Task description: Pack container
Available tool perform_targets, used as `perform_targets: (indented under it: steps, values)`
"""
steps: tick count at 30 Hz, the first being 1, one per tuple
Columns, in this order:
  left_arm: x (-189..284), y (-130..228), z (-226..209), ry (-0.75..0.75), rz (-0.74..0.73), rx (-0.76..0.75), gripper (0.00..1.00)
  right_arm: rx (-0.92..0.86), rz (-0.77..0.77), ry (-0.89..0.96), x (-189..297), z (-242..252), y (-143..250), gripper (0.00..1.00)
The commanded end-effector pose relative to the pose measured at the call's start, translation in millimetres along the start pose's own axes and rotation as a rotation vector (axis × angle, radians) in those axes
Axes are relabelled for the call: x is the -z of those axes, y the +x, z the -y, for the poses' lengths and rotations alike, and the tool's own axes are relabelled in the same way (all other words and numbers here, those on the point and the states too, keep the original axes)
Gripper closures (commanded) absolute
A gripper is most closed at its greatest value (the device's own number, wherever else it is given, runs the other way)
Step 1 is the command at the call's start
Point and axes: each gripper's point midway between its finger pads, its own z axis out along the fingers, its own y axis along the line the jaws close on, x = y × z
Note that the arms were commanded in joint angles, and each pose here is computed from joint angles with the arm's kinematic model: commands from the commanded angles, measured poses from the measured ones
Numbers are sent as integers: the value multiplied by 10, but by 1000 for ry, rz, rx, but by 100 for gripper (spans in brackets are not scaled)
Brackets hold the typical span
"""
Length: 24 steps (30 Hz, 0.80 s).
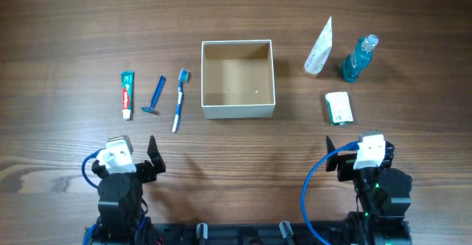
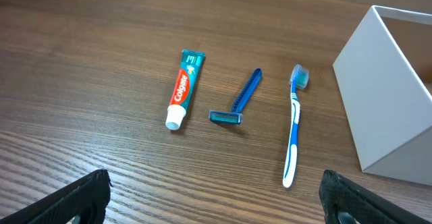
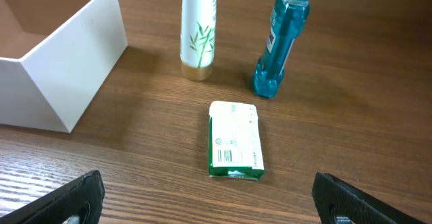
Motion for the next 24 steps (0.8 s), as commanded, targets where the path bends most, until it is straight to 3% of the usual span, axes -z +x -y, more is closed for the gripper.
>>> perform_targets:
  steps: [1,7,12,18,20,24]
  values:
    - [-14,36,11,10,-6,4,0,15,13,-16,0,-31,-16,0]
    - [-14,36,11,10,-6,4,0,19,13,-12,0,-23,-16,0]
    - [-14,36,11,10,-6,4,0,192,1,39,1,65,-1,0]
    - [-14,36,11,10,-6,4,0,210,16,37,1,60,-39,0]
    - [-14,36,11,10,-6,4,0,193,95,-50,11,-97,-200,0]
    - [-14,36,11,10,-6,4,0,89,239,-467,241,-770,-467,0]
